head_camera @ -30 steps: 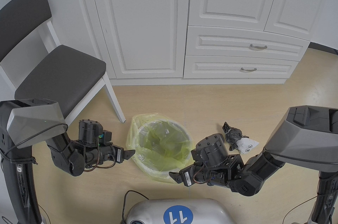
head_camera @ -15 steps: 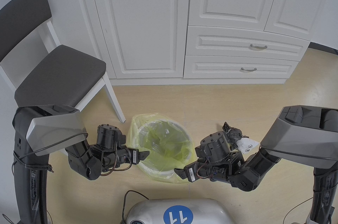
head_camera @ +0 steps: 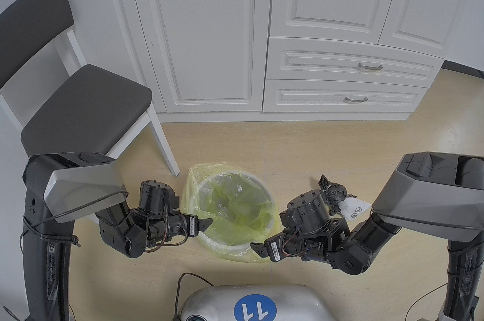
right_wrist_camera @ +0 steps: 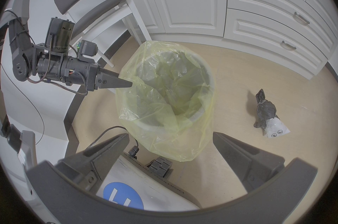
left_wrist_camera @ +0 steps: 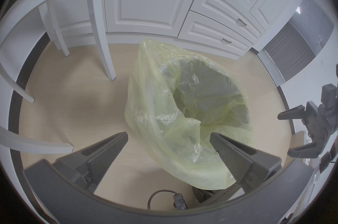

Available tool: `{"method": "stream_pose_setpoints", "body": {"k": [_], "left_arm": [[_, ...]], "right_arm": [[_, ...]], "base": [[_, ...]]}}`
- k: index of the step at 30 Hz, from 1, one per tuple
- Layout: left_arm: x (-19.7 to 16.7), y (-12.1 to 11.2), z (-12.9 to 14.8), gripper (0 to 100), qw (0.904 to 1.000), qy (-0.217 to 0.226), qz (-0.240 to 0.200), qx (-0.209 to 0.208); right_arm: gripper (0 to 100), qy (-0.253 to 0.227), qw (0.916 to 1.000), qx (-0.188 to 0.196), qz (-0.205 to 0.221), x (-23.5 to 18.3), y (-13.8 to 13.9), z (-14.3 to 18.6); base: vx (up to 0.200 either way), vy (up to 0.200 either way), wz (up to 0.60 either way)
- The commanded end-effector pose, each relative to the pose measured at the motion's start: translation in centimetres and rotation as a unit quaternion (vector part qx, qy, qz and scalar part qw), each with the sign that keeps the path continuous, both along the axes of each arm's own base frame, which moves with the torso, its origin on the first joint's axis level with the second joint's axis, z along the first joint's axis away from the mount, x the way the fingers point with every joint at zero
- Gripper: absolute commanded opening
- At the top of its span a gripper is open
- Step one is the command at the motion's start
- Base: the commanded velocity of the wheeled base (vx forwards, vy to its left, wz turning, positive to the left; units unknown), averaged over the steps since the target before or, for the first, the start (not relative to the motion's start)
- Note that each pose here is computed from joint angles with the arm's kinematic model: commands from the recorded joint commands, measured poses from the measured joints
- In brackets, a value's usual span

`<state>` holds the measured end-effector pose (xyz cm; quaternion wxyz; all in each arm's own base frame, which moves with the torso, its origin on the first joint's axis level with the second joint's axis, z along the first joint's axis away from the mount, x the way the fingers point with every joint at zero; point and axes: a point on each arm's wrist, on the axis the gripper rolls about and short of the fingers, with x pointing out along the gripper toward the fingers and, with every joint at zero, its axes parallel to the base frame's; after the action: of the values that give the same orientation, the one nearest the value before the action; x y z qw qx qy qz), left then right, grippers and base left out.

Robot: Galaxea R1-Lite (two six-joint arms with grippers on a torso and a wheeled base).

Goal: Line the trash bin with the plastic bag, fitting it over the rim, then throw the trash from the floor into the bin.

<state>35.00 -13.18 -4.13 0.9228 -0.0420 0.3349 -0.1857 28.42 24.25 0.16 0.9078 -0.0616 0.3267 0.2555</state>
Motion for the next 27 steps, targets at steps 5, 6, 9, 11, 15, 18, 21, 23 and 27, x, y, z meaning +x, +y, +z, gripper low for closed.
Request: {"method": "stream_pose_setpoints", "body": {"k": [5,6,9,11,15,18,21,23,27], "left_arm": [[0.0,0.2,-0.4,0,1.0,0.004,0.002,0.001],[0.0,0.2,-0.4,0,1.0,0.005,0.002,0.001],[-0.1,0.4,-0.2,0,1.0,0.005,0.002,0.001],[0.0,1.2,0.0,0,0.9999,0.005,0.01,0.001],[0.4,2.8,0.9,0,0.9996,-0.004,0.026,-0.003],[0.4,4.1,1.5,0,0.9997,-0.006,0.023,-0.001],[0.3,5.2,1.2,0,0.9998,0.005,0.009,0.016],[0.2,5.3,0.7,0,0.9995,0.02,0.004,0.024],[0.1,5.1,-0.4,0,0.9987,0.041,0.0,0.031]], "right_arm": [[100,0.001,1.0,-0.002,-0.002,0.1,-0.2,-0.1],[100,0.0,1.0,-0.001,-0.002,0.1,-0.2,0.0],[100,0.0,1.0,-0.009,0.003,-0.1,-0.3,-0.1],[100,-0.006,0.9999,-0.012,0.007,-0.1,-0.5,-0.1],[100,-0.023,0.9997,0.003,0.007,0.0,-0.6,0.0],[100,-0.029,0.9995,0.007,0.006,0.1,-0.6,0.1],[100,-0.029,0.9996,0.007,0.005,0.2,-0.7,0.1],[100,-0.029,0.9995,0.007,0.003,0.2,-0.7,0.2],[100,-0.03,0.9995,0.008,0.002,0.3,-0.8,0.2]], "base": [[0.0,0.0,0.0],[0.0,0.0,0.0],[0.0,0.0,0.0],[0.0,0.0,0.0],[0.0,0.0,0.0],[0.0,0.0,0.0],[0.0,0.0,0.0],[0.0,0.0,0.0],[0.0,0.0,0.0]]}}
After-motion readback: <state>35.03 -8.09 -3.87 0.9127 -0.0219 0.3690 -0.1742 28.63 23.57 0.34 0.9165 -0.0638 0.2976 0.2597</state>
